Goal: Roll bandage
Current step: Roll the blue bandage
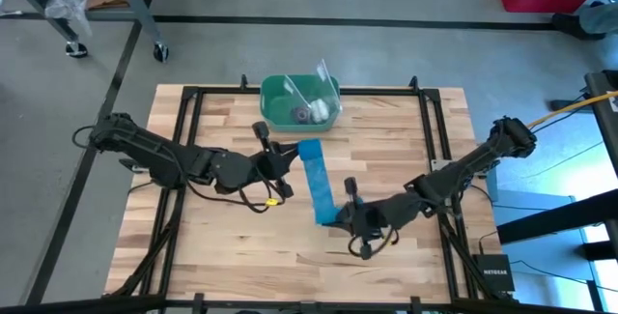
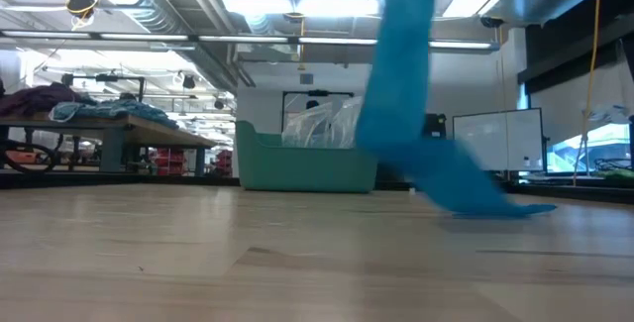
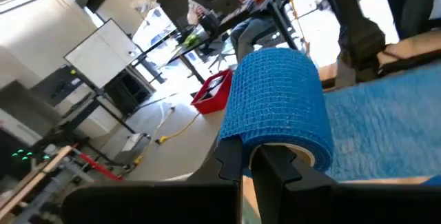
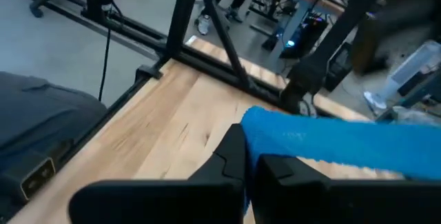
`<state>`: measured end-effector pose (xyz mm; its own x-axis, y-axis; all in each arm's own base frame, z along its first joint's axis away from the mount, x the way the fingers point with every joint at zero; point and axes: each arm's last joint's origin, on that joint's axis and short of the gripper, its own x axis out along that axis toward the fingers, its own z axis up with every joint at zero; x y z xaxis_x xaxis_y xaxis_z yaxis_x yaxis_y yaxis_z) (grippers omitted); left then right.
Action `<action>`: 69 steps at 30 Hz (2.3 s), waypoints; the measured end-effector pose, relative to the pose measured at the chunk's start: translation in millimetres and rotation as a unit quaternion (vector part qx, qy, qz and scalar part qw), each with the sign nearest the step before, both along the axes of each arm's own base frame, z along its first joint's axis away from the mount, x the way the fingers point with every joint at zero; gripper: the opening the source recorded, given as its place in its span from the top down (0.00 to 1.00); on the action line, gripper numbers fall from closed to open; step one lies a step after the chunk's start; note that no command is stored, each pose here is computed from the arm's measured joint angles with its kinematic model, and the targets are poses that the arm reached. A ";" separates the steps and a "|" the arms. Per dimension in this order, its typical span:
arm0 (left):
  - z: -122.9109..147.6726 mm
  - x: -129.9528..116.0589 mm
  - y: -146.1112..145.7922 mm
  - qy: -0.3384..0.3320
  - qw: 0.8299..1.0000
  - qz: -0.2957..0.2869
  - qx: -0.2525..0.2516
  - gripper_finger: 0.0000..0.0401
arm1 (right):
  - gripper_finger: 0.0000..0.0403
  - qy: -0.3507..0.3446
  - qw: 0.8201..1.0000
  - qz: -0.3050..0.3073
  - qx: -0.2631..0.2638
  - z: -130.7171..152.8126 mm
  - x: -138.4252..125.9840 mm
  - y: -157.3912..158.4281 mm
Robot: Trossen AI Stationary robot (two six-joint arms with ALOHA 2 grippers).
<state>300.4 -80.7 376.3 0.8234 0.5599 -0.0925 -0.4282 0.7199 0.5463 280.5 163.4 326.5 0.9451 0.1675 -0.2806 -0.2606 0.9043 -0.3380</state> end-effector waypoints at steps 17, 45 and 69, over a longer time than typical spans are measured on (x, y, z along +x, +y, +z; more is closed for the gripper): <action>-18.5 16.7 -4.5 0.072 0.994 0.001 0.078 0.99 | 0.99 -0.108 0.993 -0.039 0.022 122.6 1.2 -26.3; -32.0 20.9 -22.7 0.134 0.979 -0.042 0.146 0.99 | 0.51 0.066 0.975 -0.194 0.082 79.5 46.7 -178.2; -53.3 25.5 18.6 0.183 0.982 -0.023 0.037 0.98 | 0.28 0.175 0.953 -0.209 0.132 67.5 26.4 -177.4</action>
